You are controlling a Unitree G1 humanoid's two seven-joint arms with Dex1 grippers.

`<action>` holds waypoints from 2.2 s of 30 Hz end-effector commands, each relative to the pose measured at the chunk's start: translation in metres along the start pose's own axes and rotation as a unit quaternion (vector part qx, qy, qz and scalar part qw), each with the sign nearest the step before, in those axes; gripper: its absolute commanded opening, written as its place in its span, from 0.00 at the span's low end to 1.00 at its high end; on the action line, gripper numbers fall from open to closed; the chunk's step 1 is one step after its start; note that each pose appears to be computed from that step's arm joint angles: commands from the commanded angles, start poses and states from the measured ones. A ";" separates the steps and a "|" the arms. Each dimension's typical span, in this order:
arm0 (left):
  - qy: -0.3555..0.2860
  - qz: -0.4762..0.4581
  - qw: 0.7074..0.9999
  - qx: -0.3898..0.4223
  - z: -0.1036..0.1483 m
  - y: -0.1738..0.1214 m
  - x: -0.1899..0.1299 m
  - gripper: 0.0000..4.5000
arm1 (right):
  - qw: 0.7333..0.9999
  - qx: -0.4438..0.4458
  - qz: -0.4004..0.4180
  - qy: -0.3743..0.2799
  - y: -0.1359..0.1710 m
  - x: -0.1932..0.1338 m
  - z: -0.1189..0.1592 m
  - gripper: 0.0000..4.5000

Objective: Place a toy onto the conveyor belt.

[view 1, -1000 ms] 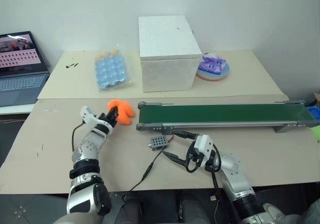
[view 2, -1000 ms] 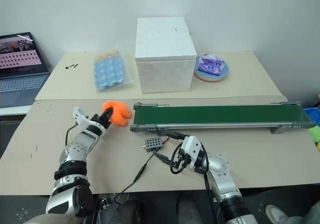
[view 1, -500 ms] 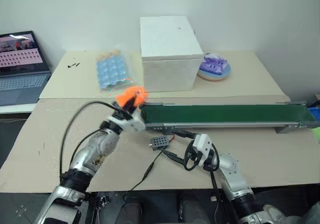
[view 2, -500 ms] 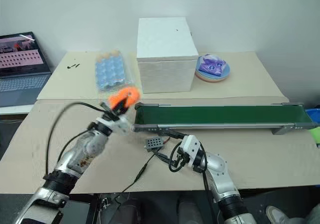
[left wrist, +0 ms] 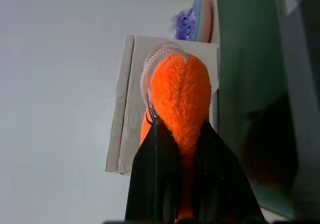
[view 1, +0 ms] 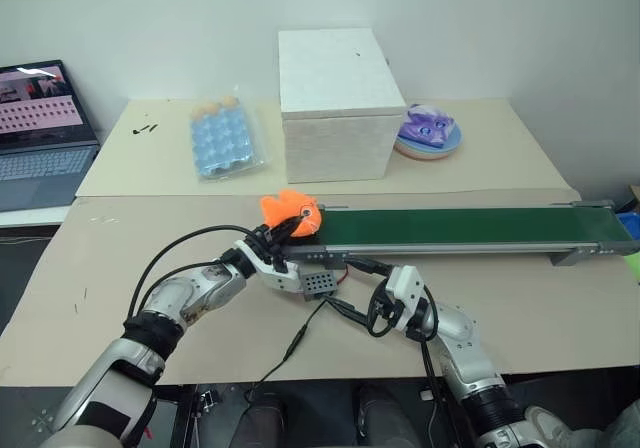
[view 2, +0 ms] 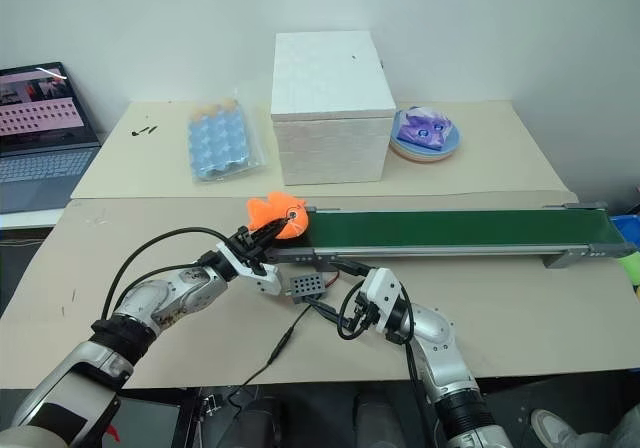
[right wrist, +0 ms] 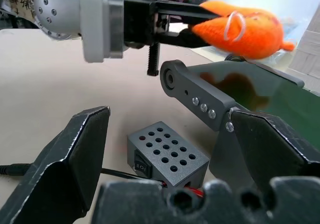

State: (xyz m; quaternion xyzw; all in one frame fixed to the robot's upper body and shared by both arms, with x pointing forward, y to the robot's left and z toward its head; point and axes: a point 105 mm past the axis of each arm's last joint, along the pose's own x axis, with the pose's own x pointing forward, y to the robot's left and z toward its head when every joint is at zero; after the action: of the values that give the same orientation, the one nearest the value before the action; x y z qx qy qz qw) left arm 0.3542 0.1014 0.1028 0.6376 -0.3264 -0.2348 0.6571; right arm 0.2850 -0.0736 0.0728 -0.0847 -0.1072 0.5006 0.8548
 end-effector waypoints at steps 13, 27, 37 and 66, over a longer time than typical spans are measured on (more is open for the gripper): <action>0.003 -0.004 0.999 -0.039 -0.006 0.009 0.000 0.99 | 1.000 -0.021 -0.007 -0.020 -0.004 0.002 0.010 1.00; -0.088 0.052 0.994 -0.044 0.029 0.056 0.023 0.99 | 1.000 -0.020 -0.008 -0.018 -0.004 0.002 0.009 1.00; -0.089 0.060 0.992 -0.070 0.033 0.070 0.029 0.99 | 1.000 -0.020 -0.010 -0.020 -0.004 0.005 0.009 1.00; -0.041 -0.088 0.732 -0.674 0.005 0.076 -0.030 0.99 | 0.999 -0.029 -0.005 -0.013 -0.006 0.002 0.006 1.00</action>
State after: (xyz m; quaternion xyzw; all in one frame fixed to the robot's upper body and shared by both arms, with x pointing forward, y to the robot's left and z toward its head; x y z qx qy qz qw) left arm 0.3259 0.1273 0.1592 0.0414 -0.0277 -0.4668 0.8829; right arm 0.2900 -0.0735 0.0710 -0.0966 -0.1088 0.4961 0.8560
